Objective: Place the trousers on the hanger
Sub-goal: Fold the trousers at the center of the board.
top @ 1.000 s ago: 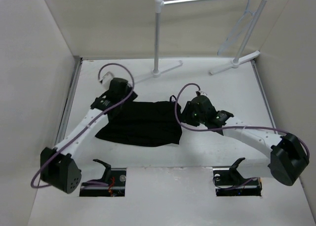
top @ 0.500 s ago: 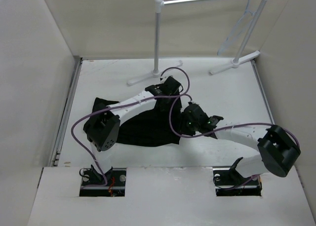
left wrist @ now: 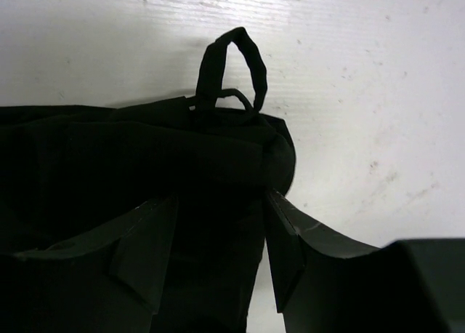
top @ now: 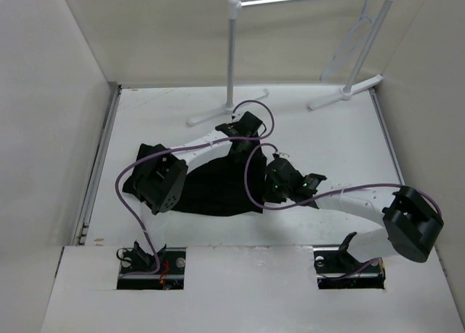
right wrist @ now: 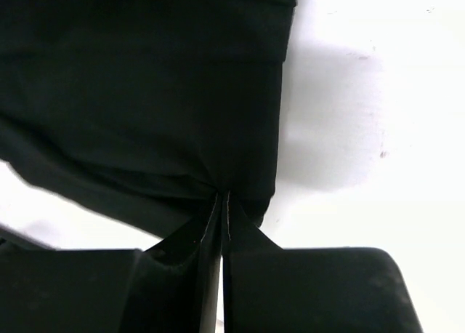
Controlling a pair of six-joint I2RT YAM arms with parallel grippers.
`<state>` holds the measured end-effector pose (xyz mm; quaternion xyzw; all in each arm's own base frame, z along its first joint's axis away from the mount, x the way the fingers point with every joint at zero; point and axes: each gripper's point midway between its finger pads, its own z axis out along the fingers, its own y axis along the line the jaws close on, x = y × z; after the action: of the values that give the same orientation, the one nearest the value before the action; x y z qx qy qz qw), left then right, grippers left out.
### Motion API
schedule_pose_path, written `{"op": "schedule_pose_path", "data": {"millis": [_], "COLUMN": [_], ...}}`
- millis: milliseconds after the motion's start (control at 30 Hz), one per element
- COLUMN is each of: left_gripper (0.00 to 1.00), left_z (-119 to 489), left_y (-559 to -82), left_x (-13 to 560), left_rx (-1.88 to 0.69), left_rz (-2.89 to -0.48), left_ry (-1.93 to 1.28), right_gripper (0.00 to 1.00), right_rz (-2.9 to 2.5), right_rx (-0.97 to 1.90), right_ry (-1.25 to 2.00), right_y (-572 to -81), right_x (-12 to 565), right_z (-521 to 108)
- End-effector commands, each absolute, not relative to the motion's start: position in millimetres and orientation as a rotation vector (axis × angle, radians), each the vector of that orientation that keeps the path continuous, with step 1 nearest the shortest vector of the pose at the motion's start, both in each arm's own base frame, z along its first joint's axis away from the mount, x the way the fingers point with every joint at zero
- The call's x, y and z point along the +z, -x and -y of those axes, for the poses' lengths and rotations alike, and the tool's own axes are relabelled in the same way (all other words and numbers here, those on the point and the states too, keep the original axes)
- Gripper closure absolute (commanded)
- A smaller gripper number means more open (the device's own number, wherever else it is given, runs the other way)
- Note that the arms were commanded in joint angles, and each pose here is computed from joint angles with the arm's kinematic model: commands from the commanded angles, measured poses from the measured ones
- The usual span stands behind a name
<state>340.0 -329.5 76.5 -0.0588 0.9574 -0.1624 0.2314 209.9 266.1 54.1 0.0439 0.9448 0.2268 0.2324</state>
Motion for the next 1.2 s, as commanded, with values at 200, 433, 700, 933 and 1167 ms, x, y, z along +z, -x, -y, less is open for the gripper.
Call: {"op": "schedule_pose_path", "data": {"millis": [200, 433, 700, 933, 1167], "left_gripper": [0.52, 0.52, 0.53, 0.51, 0.44], "left_z": [334, 335, 336, 330, 339], "left_y": [-375, -383, -383, -389, -382], "left_x": [76, 67, 64, 85, 144], "left_rx": [-0.452, -0.441, -0.447, -0.485, -0.652], "left_rz": [-2.562, -2.566, -2.569, -2.532, -2.454], "left_ry": [0.211, 0.223, 0.225, 0.266, 0.25], "right_gripper": [0.96, 0.99, 0.98, 0.96, 0.82], "right_rz": [-2.608, -2.687, -2.749, -2.76, -2.701], "right_rx": [0.629, 0.533, 0.41, 0.462, 0.59], "right_ry": [-0.061, -0.034, -0.076, -0.097, -0.124], "right_y": [-171, -142, -125, -118, -130], "right_x": [59, 34, 12, 12, 38], "right_z": [-265, -259, -245, -241, -247]}}
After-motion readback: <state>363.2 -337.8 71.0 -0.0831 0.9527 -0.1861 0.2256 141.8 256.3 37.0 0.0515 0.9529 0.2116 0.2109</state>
